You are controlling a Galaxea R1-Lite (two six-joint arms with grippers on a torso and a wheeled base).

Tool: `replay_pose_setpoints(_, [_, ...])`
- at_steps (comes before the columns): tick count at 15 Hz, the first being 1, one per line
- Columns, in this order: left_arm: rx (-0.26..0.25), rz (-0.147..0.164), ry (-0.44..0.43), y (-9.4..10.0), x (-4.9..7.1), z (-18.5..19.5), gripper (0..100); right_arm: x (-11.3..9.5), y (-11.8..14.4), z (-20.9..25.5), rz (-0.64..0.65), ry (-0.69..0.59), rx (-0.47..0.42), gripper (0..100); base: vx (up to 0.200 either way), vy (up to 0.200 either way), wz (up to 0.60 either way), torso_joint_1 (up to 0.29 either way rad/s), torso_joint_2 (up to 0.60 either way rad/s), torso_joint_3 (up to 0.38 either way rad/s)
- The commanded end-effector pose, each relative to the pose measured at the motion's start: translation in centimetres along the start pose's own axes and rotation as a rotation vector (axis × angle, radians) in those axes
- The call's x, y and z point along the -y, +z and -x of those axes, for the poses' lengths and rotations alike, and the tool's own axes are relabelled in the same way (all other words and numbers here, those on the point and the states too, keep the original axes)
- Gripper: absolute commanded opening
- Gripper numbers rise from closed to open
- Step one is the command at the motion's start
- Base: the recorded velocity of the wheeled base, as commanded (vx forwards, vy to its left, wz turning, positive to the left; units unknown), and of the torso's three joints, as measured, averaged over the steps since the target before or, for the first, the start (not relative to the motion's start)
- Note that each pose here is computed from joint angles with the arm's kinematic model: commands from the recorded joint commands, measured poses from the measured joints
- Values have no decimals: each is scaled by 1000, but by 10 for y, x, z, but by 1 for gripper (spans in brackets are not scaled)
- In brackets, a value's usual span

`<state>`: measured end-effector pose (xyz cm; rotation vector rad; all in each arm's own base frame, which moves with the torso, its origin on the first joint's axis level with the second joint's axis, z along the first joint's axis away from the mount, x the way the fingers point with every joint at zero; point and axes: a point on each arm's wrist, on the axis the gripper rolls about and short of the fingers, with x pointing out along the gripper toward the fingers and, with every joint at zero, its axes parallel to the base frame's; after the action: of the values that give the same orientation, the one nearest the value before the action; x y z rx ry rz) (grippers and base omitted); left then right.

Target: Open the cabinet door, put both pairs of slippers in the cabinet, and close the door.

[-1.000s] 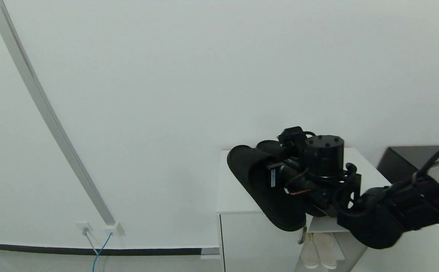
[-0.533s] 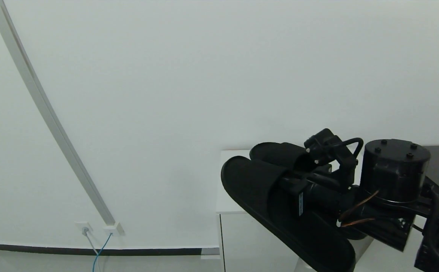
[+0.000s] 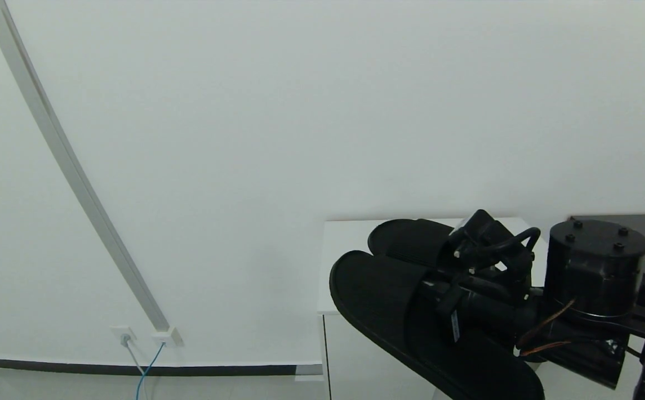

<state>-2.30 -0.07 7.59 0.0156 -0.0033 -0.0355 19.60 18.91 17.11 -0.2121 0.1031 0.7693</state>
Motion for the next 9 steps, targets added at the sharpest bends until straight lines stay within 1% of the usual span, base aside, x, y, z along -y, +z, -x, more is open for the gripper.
replay_pose_setpoints(1, [-1, 0, -1, 0, 0, 0, 0, 0, -1, 0, -2, 2, -3, 0, -200, 0, 0, 2, -2, 2])
replay_pose_setpoints(6, [-1, 0, 0, 0, 0, 0, 0, 0, -2, -1, -2, 2, -7, 0, -200, 0, 0, 5, 1, 2])
replay_pose_setpoints(9, [-1, 0, -1, 0, 0, 0, 0, -1, -3, -2, -2, 3, -13, 0, 0, 0, 0, 0, 0, 0])
